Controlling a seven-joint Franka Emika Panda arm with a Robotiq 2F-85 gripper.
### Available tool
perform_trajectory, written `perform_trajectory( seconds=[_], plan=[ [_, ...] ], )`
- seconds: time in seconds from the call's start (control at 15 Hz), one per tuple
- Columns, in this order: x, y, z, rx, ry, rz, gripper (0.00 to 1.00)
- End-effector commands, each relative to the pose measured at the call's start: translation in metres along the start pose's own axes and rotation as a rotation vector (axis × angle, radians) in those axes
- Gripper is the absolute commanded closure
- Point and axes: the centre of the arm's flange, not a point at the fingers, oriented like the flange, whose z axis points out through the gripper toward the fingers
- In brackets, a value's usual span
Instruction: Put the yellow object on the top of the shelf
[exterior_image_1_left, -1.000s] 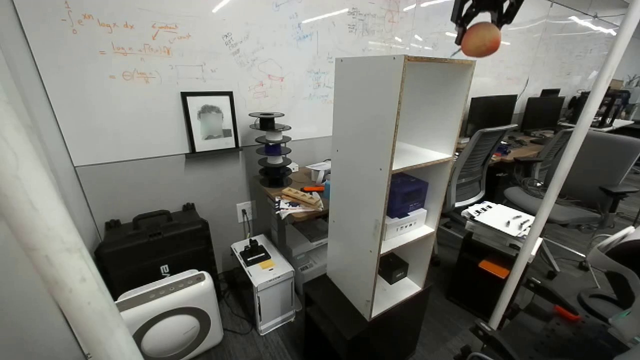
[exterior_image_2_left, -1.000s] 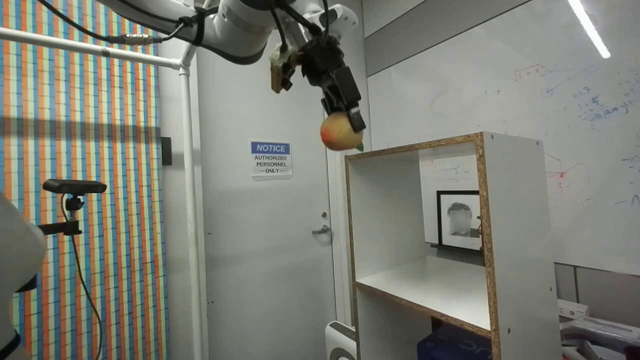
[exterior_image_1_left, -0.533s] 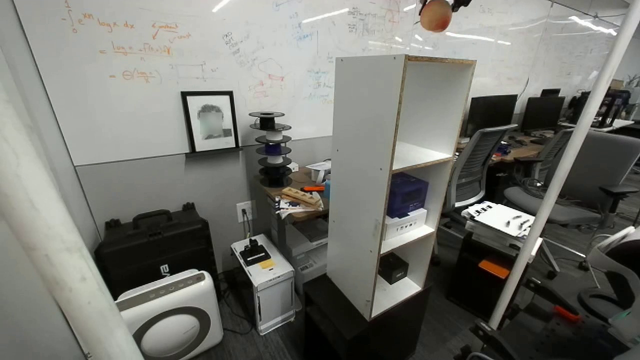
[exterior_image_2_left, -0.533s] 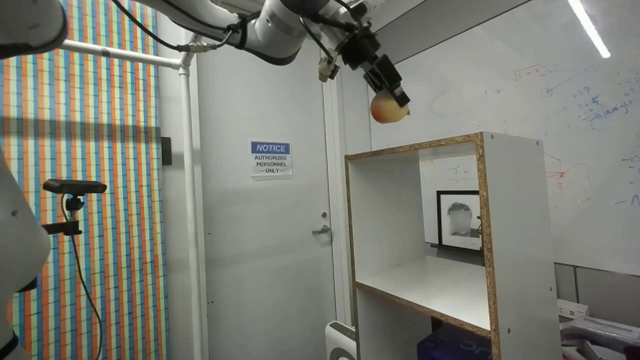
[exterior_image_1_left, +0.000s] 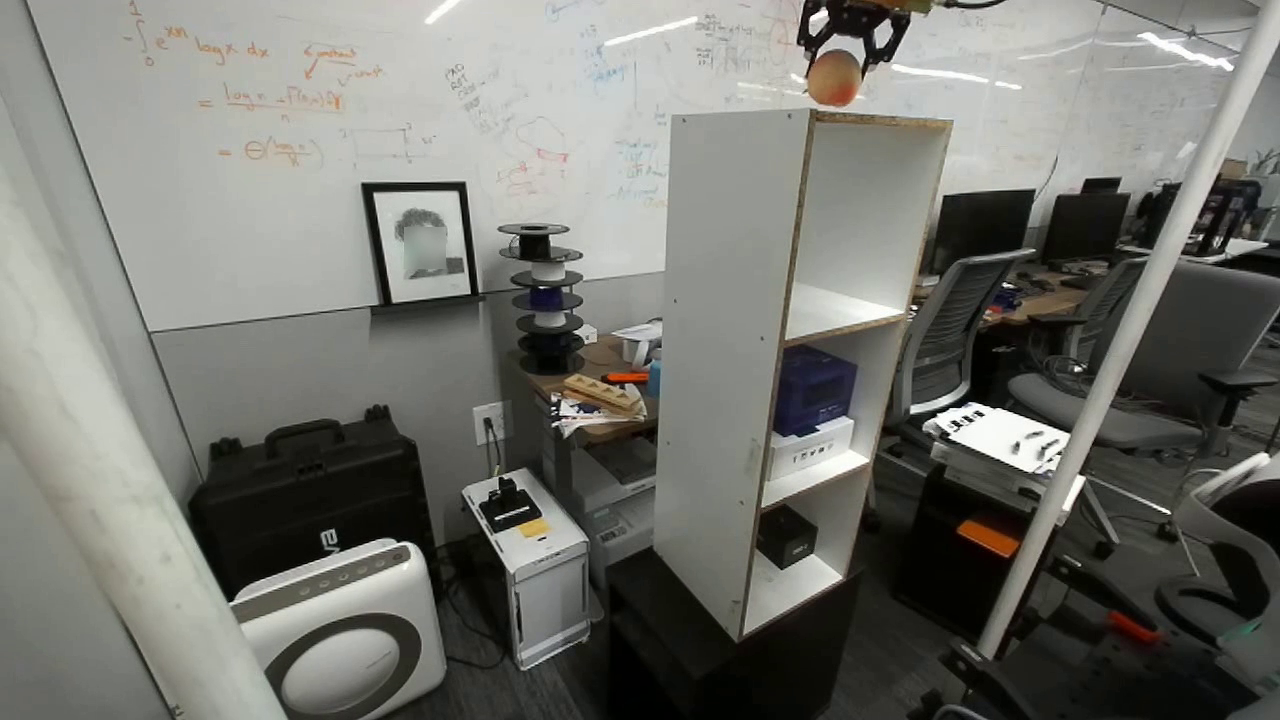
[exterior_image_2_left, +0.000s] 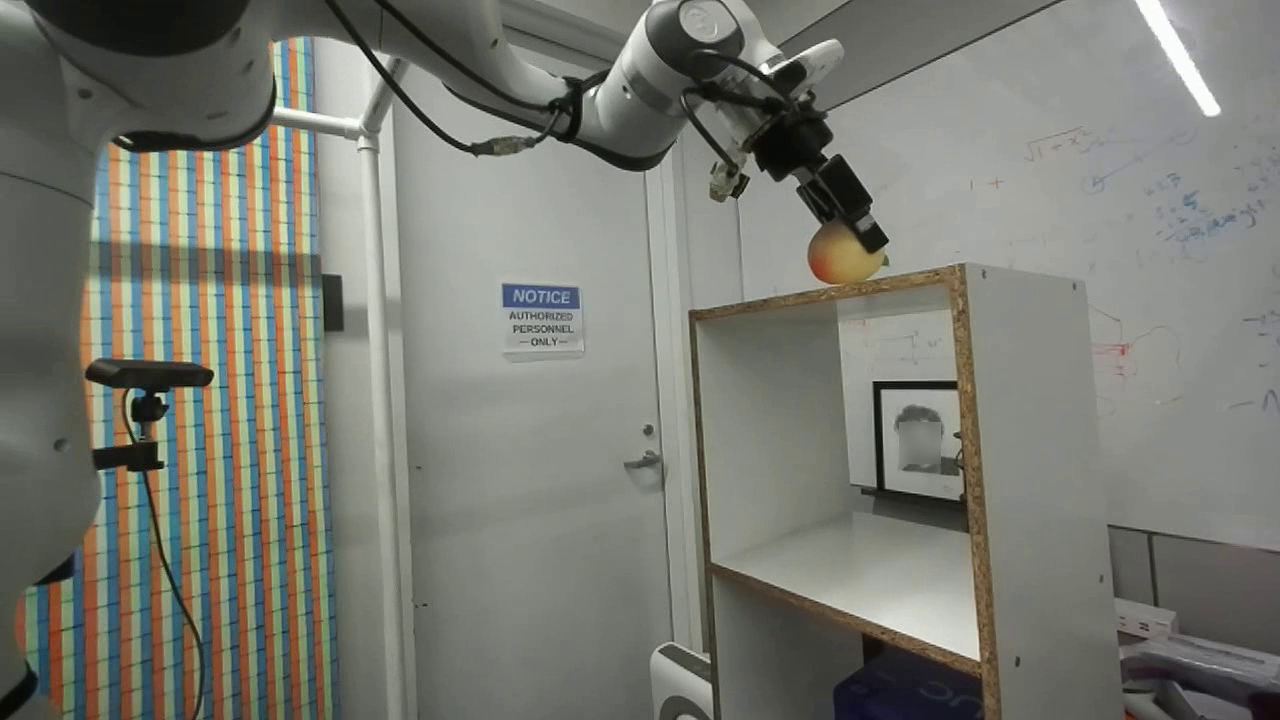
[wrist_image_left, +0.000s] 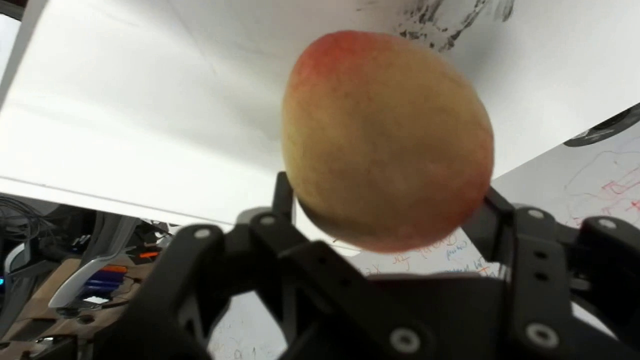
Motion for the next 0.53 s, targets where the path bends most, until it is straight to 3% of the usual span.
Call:
perform_trajectory(
  seconds=[0.0, 0.27, 0.47],
  plan=[
    [0.024, -0.013, -0.025, -0.034, -0.022, 0.003, 0.00],
    [0.022, -0.008, -0.055, -0.065, -0.078, -0.005, 0.00],
    [0.005, -0.002, -0.083, -0.035, -0.103, -0.051, 0.00]
  ],
)
